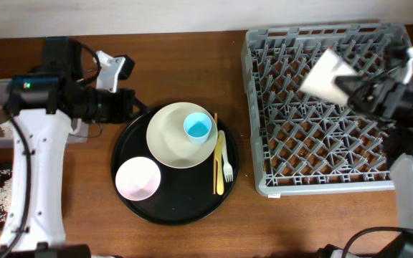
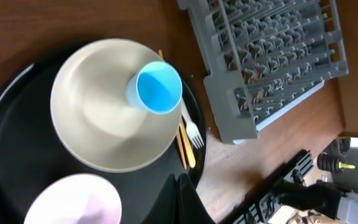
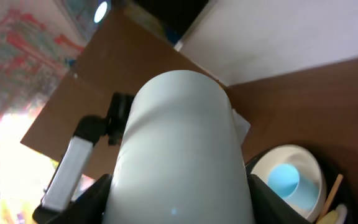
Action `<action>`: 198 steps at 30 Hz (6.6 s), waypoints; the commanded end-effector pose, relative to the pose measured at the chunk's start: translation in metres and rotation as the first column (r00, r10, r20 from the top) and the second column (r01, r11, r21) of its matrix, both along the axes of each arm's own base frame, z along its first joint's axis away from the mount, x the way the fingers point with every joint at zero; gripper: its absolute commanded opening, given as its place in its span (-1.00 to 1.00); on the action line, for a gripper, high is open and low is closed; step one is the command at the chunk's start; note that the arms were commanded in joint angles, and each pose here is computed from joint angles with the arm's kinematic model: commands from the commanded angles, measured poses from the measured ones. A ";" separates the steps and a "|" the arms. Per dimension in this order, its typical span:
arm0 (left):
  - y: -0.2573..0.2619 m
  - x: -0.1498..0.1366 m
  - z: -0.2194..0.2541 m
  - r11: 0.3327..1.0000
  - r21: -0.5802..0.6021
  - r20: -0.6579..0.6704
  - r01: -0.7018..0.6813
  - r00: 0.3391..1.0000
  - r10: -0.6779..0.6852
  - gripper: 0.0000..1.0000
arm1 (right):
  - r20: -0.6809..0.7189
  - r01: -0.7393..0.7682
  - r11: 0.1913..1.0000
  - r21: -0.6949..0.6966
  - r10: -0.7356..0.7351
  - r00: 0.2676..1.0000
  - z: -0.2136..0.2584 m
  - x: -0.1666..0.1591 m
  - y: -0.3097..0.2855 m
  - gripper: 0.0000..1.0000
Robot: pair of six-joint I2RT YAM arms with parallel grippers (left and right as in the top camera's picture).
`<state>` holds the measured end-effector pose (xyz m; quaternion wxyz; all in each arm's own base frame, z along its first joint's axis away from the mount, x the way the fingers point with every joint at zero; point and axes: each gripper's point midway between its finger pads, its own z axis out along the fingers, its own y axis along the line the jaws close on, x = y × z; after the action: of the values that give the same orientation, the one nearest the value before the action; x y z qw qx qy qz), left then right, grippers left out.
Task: Sort waste into correct bins and load items into the dishwasher rack
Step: 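Carry the white cup right over the grey dish rack with the right gripper, then lower the white cup upside down into the rack and release it, then grasp the blue cup on the beige plate with the left gripper and lift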
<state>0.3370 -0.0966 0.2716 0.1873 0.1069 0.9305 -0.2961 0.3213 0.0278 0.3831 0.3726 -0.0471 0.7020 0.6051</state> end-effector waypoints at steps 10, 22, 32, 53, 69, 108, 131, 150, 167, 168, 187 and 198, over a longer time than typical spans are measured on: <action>0.006 -0.030 0.009 0.999 0.029 -0.068 -0.041 0.997 0.043 -0.98 | 0.201 0.380 0.920 -0.098 -0.355 0.913 0.141 -0.077 -0.046 -0.34; 0.026 -0.027 -0.002 0.982 0.138 -0.091 -0.126 0.986 0.139 -0.99 | 0.140 0.527 0.847 -0.067 -0.515 0.846 0.154 -0.090 -0.077 -0.33; 0.034 -0.027 -0.006 0.967 0.178 -0.112 -0.181 0.973 0.203 -0.99 | 0.267 0.533 0.836 -0.132 -0.487 0.831 0.222 -0.137 0.001 -0.31; 0.040 -0.028 -0.009 0.956 0.213 -0.117 -0.202 0.966 0.231 -0.99 | 0.339 0.392 0.904 -0.170 -0.320 0.885 0.207 -0.213 0.110 -0.30; 0.042 -0.025 -0.009 0.953 0.220 -0.104 -0.207 0.967 0.234 -0.98 | -0.004 0.171 0.985 0.002 -0.171 0.985 0.079 -0.105 0.025 -0.31; 0.053 -0.024 -0.012 0.932 0.282 -0.087 -0.227 0.962 0.260 0.99 | 0.135 0.604 0.745 -0.283 -0.593 0.794 -0.012 -0.015 -0.019 -0.30; 0.053 -0.024 -0.012 0.932 0.282 -0.087 -0.227 0.962 0.260 0.99 | -0.229 -0.098 0.289 -0.952 -0.469 0.853 -0.192 -0.022 0.004 -0.66; 0.053 -0.024 -0.012 0.932 0.282 -0.087 -0.227 0.962 0.260 0.99 | -0.353 -0.257 0.271 -0.928 -0.411 0.840 -0.261 -0.011 0.038 -0.55; 0.053 -0.024 -0.012 0.932 0.282 -0.087 -0.227 0.962 0.260 0.99 | -0.350 -0.252 0.272 -0.929 -0.414 0.840 -0.288 -0.012 0.037 -0.16; 0.053 -0.024 -0.012 0.932 0.282 -0.087 -0.227 0.962 0.260 0.99 | -0.341 -0.241 0.275 -0.931 -0.413 0.844 -0.287 -0.009 0.038 0.25; 0.053 -0.024 -0.012 0.932 0.282 -0.087 -0.227 0.962 0.260 0.99 | -0.241 -0.106 0.373 -0.922 -0.338 0.910 -0.135 0.011 0.064 0.59; 0.056 0.016 0.004 0.926 0.251 0.092 -0.280 0.960 0.266 0.99 | -0.302 -0.163 0.419 -0.893 -0.291 0.908 -0.118 -0.010 0.074 0.98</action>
<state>0.3523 -0.0429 0.2632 0.2144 0.0093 0.9663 -0.1420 0.3124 0.1009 0.2624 0.1516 -0.0806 0.9782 0.1169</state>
